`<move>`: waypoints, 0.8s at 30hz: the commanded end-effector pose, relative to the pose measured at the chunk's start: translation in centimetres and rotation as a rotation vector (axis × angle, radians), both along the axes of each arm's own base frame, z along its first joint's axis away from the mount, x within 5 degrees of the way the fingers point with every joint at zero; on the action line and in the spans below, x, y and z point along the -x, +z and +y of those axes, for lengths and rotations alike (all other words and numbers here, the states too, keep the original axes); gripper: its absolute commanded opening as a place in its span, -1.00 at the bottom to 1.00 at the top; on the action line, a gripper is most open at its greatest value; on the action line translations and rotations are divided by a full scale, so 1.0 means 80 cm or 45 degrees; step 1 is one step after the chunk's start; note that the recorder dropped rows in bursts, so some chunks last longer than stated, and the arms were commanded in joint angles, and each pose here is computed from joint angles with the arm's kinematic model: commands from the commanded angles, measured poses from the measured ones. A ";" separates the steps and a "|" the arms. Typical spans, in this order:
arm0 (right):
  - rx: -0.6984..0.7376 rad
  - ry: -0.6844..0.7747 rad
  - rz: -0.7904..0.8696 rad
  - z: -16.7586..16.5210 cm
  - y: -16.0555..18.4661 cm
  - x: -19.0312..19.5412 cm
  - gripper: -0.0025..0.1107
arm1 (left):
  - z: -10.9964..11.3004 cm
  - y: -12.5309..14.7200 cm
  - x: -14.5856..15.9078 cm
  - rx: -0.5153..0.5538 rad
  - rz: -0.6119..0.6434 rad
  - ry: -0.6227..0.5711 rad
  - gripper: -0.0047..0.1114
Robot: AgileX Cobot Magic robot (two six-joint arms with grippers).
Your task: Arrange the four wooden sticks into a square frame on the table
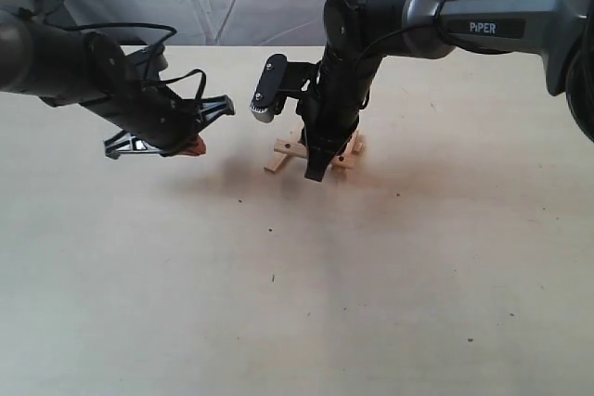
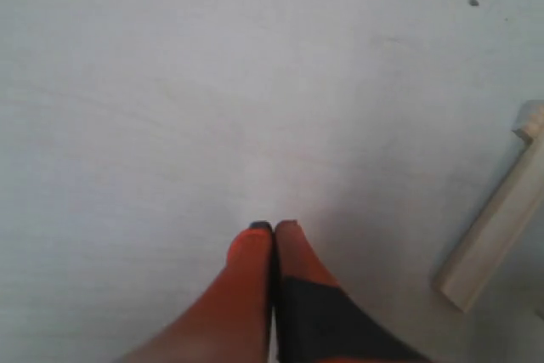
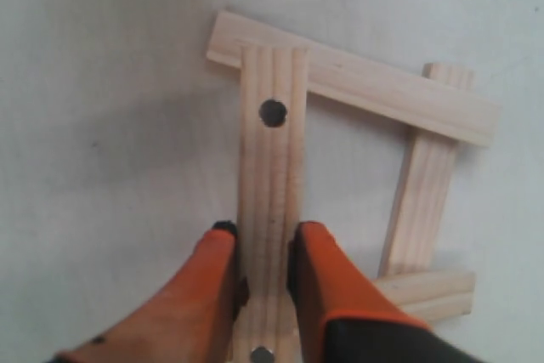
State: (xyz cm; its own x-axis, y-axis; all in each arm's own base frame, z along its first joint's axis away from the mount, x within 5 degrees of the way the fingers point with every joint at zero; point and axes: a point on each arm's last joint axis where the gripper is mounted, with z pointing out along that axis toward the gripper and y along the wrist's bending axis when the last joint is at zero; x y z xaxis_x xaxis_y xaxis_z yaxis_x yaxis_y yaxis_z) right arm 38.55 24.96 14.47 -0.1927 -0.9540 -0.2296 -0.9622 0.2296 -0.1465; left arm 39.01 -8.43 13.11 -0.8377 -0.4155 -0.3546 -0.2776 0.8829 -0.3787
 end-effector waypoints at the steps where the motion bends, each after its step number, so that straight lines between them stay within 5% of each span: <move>1: -0.023 -0.027 -0.003 -0.001 0.008 -0.002 -0.97 | -0.028 -0.005 0.000 0.030 -0.062 0.002 -0.92; 16: -0.095 -0.087 0.034 0.004 0.008 0.000 -0.97 | -0.049 -0.023 -0.011 0.116 -0.059 0.087 -0.92; 24: -0.088 -0.085 0.047 0.004 0.008 0.001 -0.97 | -0.046 -0.004 -0.037 0.167 -0.062 0.083 -0.92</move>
